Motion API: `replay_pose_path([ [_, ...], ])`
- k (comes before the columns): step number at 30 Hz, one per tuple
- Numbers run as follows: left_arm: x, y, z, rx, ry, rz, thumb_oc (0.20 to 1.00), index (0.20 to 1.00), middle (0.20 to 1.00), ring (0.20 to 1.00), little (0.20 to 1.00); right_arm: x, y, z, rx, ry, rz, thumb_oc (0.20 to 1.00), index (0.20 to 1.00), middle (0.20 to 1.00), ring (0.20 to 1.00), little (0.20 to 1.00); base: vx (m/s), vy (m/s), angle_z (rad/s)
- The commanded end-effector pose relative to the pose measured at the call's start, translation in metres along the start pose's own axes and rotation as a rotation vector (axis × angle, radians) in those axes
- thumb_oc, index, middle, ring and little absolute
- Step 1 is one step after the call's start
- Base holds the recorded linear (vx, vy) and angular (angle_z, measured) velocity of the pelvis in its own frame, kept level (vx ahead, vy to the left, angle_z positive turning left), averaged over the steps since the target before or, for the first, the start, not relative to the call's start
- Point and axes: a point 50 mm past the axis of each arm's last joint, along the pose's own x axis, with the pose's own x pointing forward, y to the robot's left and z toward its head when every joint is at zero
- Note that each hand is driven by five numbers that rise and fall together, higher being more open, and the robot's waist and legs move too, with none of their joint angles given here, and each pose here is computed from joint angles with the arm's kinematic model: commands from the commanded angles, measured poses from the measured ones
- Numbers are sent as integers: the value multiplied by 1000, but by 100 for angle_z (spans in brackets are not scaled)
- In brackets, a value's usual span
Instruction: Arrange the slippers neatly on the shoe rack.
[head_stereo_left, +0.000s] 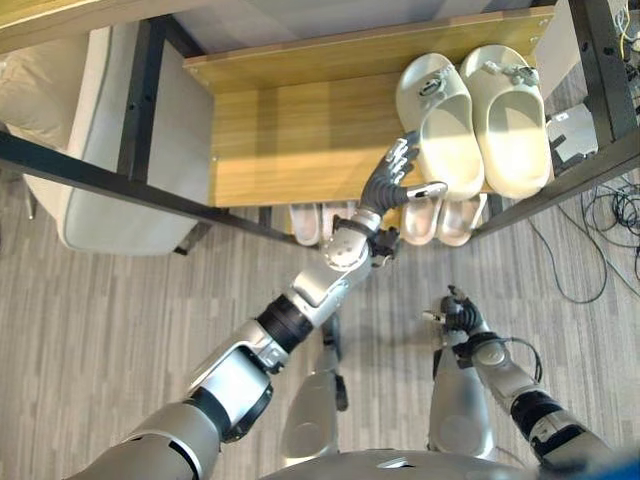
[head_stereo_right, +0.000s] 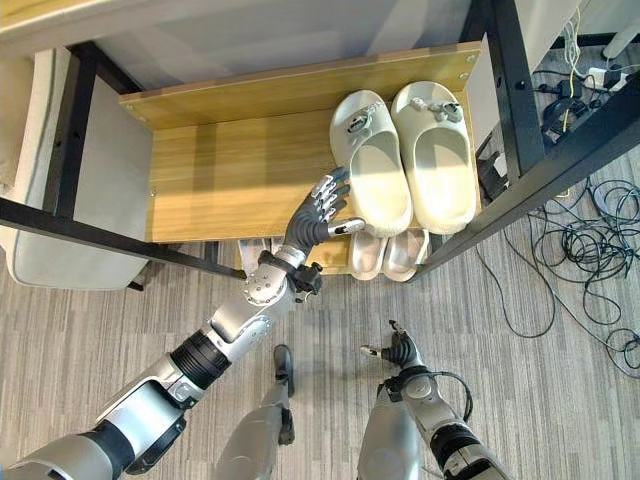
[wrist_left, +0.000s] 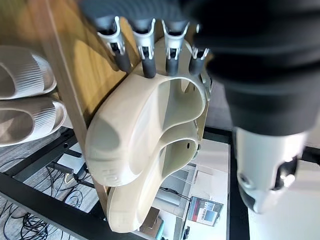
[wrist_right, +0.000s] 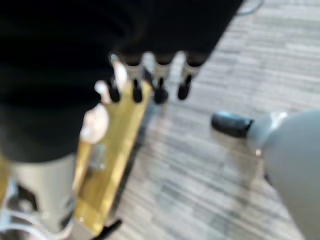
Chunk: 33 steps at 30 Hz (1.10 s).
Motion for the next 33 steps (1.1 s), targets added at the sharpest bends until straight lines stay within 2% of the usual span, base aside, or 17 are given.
replay_pose_path([
  [1,25,-42,28,27,-117,-144,1000,1000,1000,1000,1000,2,-1,14,29,-67,-2,1000,1000,1000,1000,1000,0,0,0],
  [13,14,18,12,224,-72,47,1000,1000,1000,1000,1000,-1,3,3,52,-30,3,1000,1000,1000,1000,1000,5,0,1],
  [22,-5,41,0,260,-33,85,1000,1000,1000,1000,1000,-5,8,-4,65,-2,15,1000,1000,1000,1000,1000,23,5,10],
  [33,-33,60,20,288,-118,59,1000,1000,1000,1000,1000,-14,17,-29,53,86,47,1000,1000,1000,1000,1000,39,-7,8],
])
